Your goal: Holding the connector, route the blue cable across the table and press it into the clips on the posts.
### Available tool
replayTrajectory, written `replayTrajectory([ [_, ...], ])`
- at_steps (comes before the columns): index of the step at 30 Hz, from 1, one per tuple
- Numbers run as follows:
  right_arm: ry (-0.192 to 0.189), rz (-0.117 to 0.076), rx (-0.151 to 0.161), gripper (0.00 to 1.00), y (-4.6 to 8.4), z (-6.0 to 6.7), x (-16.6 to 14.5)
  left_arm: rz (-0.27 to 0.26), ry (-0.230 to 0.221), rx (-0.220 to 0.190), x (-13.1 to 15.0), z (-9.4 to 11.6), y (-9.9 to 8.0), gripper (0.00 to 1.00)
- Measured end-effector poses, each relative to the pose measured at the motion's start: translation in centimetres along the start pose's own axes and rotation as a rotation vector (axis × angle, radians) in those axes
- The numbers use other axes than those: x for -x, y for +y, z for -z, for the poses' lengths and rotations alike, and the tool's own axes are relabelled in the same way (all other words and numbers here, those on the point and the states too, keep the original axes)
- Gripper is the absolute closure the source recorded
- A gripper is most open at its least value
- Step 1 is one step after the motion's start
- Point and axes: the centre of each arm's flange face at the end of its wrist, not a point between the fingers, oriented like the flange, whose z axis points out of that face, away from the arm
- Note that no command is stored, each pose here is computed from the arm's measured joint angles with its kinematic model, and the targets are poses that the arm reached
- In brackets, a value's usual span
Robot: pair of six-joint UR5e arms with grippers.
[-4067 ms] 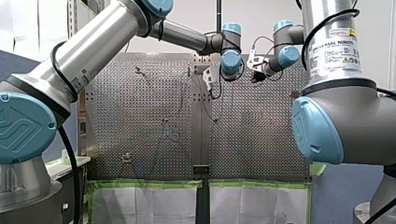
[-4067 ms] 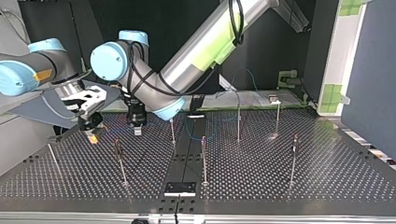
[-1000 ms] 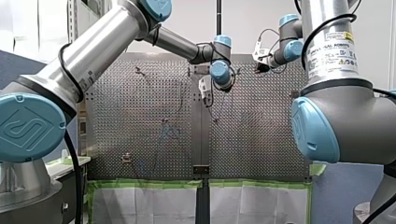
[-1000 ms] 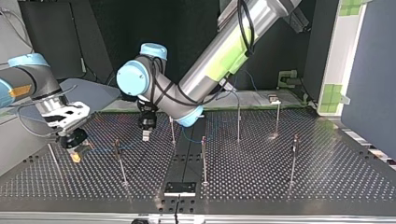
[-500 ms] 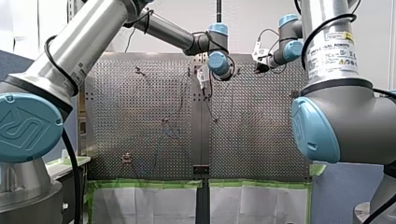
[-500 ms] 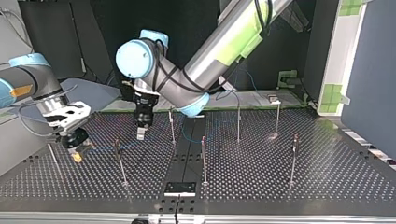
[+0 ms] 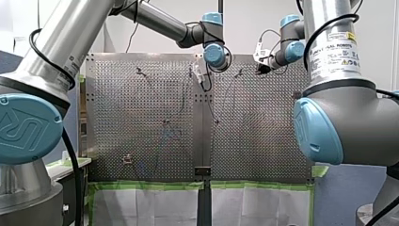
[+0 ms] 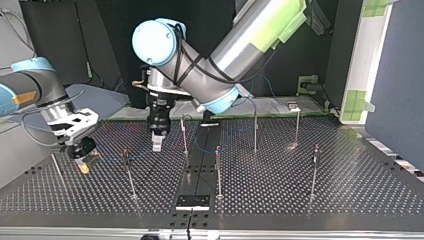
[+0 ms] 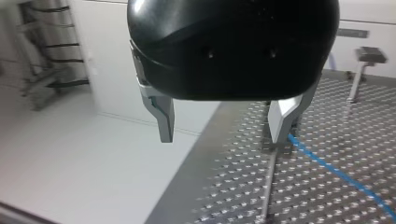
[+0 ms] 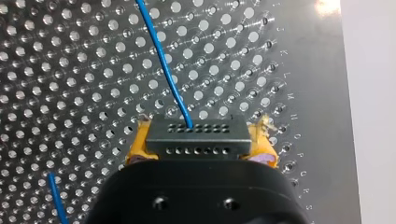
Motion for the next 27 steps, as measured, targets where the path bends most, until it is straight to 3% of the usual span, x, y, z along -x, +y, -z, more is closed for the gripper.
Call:
replayTrajectory([
  [11, -0.001, 0.001, -0.003, 1.00, -0.2, 0.0, 0.1, 0.091, -0.071, -0.001, 2.4, 2.5, 0.1, 0.01],
  [18, -0.003, 0.002, -0.006, 1.00, -0.4, -0.1, 0.1, 0.137, -0.074, 0.002, 0.4, 3.0, 1.3, 0.01],
  [27, -0.003, 0.001, -0.006, 1.00, -0.4, -0.1, 0.1, 0.145, -0.074, 0.000, -2.3, 4.1, 2.5, 0.01],
])
